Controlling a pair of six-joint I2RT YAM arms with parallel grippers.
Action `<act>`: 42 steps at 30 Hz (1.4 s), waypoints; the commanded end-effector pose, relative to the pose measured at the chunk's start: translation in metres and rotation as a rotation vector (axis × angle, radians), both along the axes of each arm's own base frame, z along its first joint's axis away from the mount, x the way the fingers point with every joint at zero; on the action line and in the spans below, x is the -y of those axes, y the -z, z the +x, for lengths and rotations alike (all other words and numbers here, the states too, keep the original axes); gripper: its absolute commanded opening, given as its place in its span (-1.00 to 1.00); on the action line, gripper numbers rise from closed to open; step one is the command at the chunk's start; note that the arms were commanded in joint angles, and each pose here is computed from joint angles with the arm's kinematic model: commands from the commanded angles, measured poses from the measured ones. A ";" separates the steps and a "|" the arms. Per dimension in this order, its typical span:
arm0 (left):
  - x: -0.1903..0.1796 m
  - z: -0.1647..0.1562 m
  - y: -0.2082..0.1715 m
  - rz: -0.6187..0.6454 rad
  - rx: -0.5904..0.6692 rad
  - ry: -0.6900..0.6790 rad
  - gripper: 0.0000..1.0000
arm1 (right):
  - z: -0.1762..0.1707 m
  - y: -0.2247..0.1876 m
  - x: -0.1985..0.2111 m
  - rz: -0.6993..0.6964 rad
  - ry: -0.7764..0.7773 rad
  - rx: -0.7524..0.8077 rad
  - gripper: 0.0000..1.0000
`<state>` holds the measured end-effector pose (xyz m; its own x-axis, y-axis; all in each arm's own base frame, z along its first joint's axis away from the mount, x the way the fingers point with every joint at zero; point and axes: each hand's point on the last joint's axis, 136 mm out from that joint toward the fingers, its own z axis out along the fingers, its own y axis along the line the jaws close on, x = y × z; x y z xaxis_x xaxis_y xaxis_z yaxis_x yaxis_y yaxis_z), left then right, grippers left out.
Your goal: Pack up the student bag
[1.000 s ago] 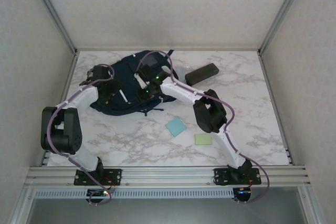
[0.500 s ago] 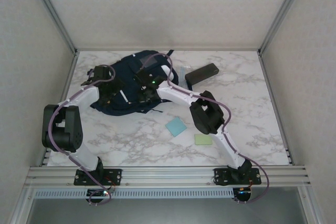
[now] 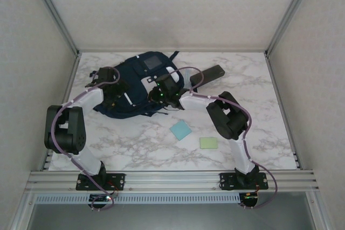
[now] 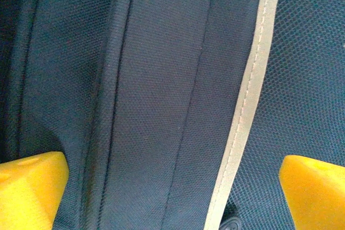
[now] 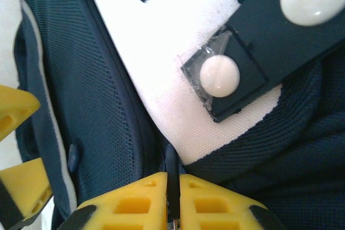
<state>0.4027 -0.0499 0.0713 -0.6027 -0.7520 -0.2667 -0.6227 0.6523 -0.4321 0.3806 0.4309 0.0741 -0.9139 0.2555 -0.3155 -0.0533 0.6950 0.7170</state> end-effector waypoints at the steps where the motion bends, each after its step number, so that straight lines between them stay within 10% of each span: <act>1: 0.012 0.005 -0.004 -0.006 0.001 0.038 1.00 | 0.004 -0.045 0.006 0.083 -0.016 0.097 -0.70; 14: 0.078 0.000 -0.052 0.182 0.049 0.438 0.86 | -0.009 -0.052 0.085 -0.376 -0.099 0.220 0.30; 19: 0.109 -0.006 -0.066 0.287 0.045 0.565 0.67 | 0.006 -0.044 0.127 -0.533 -0.040 0.175 0.98; 33: 0.114 -0.026 -0.076 0.462 -0.055 0.593 0.79 | 0.035 -0.031 0.188 -0.401 0.036 0.049 0.90; 39: 0.114 -0.037 -0.083 0.421 -0.049 0.581 0.83 | 0.082 -0.020 0.175 -0.295 0.061 0.034 0.57; 42: 0.126 -0.038 -0.089 0.342 -0.008 0.570 0.85 | 0.093 -0.009 0.158 -0.229 0.044 -0.003 -0.11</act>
